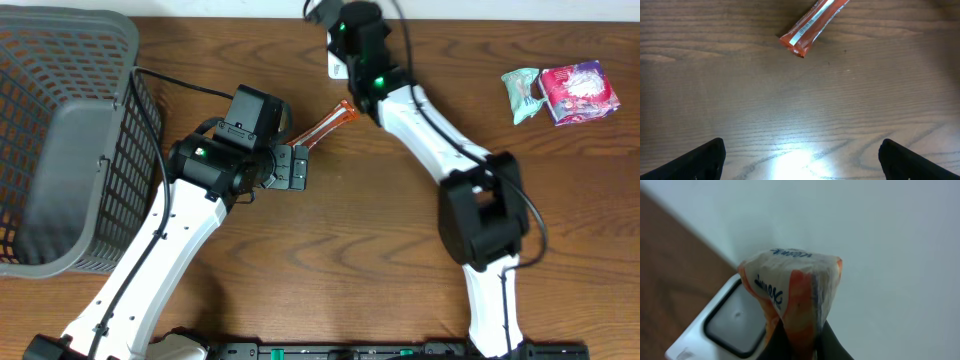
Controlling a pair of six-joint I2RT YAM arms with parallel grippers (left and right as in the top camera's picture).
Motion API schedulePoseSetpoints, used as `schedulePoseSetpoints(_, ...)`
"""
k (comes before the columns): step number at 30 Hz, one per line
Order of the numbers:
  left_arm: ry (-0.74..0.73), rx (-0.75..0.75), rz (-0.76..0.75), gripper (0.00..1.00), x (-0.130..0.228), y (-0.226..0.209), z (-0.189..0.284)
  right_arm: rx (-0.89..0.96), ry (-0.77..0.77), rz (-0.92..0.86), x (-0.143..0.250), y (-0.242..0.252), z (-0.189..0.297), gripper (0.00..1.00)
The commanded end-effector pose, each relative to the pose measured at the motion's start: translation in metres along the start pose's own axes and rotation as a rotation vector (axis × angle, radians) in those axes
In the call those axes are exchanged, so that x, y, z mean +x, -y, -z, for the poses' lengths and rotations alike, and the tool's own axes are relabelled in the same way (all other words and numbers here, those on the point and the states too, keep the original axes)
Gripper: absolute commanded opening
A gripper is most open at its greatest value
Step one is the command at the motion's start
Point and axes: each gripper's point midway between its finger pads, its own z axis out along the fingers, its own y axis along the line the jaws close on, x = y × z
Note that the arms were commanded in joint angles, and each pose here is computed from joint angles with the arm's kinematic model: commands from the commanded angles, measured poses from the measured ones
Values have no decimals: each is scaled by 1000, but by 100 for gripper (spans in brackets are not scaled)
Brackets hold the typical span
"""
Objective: Scan the item barcode
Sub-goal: 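Hold the orange tissue pack's barcode over the white scanner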
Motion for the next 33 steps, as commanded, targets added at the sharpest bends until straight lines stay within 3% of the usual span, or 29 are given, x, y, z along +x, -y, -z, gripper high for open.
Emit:
schedulePoseSetpoints(1, -3, -2, 2, 98, 0, -1, 0, -29, 7, 38, 7, -20, -12, 1)
schedulePoseSetpoints(5, -3, -2, 2, 98, 0, -1, 0, -24, 12, -93, 10, -14, -15, 1)
schedulePoseSetpoints(17, -3, -2, 2, 98, 0, -1, 0, -107, -54, -218, 37, -10, -21, 1)
schedulePoseSetpoints(26, -3, -2, 2, 98, 0, -1, 0, -115, -83, -223, 19, 25, -13, 1)
schedulePoseSetpoints(33, -3, -2, 2, 98, 0, -1, 0, -156, -122, -225, 30, 11, -16, 1)
